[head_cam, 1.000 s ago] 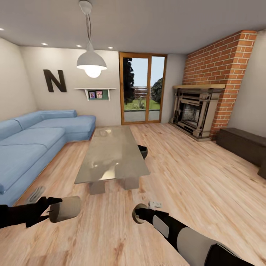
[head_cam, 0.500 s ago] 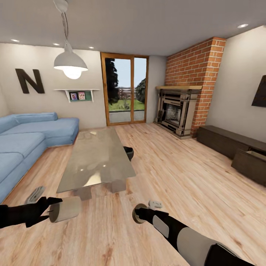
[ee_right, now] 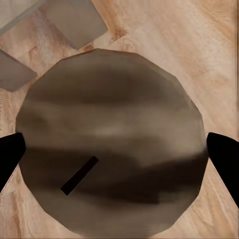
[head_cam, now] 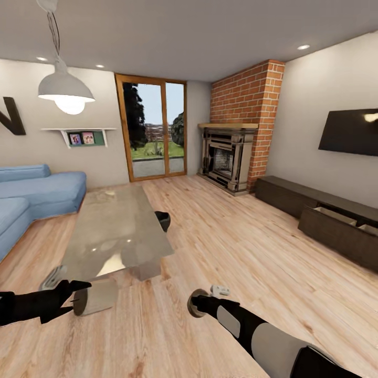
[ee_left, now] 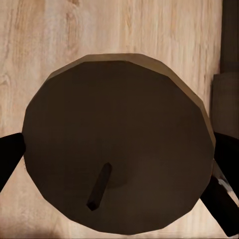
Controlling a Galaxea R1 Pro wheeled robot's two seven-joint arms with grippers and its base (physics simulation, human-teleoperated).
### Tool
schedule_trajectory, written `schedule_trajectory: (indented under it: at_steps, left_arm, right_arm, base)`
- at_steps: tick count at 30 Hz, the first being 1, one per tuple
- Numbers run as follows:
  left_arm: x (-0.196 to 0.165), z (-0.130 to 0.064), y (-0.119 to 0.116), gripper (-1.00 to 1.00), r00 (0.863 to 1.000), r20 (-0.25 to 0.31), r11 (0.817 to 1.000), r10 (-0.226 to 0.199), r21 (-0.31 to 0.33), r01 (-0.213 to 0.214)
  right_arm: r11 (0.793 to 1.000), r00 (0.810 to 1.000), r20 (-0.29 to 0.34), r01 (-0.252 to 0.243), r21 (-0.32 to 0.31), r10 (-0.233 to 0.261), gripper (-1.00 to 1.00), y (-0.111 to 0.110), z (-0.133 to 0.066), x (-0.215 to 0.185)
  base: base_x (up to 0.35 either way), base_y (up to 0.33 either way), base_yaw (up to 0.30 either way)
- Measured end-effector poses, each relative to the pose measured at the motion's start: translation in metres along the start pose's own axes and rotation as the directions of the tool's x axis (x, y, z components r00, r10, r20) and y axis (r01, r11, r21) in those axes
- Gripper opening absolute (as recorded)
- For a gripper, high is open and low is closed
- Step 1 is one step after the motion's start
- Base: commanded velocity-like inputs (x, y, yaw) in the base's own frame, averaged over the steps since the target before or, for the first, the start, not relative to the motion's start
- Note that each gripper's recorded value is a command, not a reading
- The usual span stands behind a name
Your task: Place each of the two pumpkins and all three candles from the living room inside a cabinet in the living room (use any cabinet), then make sure every cabinet is closed, and position the cauldron so it is next to a table in the living room.
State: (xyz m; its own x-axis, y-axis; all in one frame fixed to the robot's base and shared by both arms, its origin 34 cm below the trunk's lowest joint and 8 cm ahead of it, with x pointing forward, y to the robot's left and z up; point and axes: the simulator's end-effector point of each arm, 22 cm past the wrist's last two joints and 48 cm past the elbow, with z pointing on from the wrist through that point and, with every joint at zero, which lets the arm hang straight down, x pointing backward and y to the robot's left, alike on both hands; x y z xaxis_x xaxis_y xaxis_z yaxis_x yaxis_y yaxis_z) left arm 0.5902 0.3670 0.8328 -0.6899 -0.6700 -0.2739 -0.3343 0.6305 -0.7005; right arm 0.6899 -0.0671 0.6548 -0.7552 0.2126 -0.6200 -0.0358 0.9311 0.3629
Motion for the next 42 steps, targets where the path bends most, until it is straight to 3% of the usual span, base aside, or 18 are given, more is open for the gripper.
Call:
schedule_trajectory:
  at_steps: [9, 22, 27, 42]
  left_arm:
    - [0.020, 0.010, -0.025, -1.00, 0.999, -0.047, 1.000, 0.000, 0.025, 0.002]
    - [0.014, -0.002, -0.043, -1.00, 0.999, -0.050, 1.000, -0.003, 0.028, 0.004]
    - [0.012, -0.008, -0.048, -1.00, 0.999, -0.050, 1.000, -0.004, 0.027, 0.005]
    - [0.004, -0.024, -0.065, -1.00, 0.999, -0.050, 1.000, -0.003, 0.028, 0.005]
  right_arm:
    - [0.999, 1.000, -0.001, -0.012, -0.043, 0.012, -1.00, 0.015, -0.011, -0.011]
    - [0.999, 1.000, 0.000, -0.016, -0.046, 0.016, -1.00, 0.024, -0.025, -0.026]
    - [0.996, 0.998, -0.003, -0.064, -0.056, 0.064, -1.00, 0.029, -0.031, -0.031]
    - [0.995, 0.997, -0.005, -0.073, -0.069, 0.073, -1.00, 0.041, -0.048, -0.046]
  base:
    - [0.000, 0.000, -0.283]
    - [0.000, 0.000, -0.286]
    - [0.000, 0.000, -0.286]
    - [0.000, 0.000, -0.287]
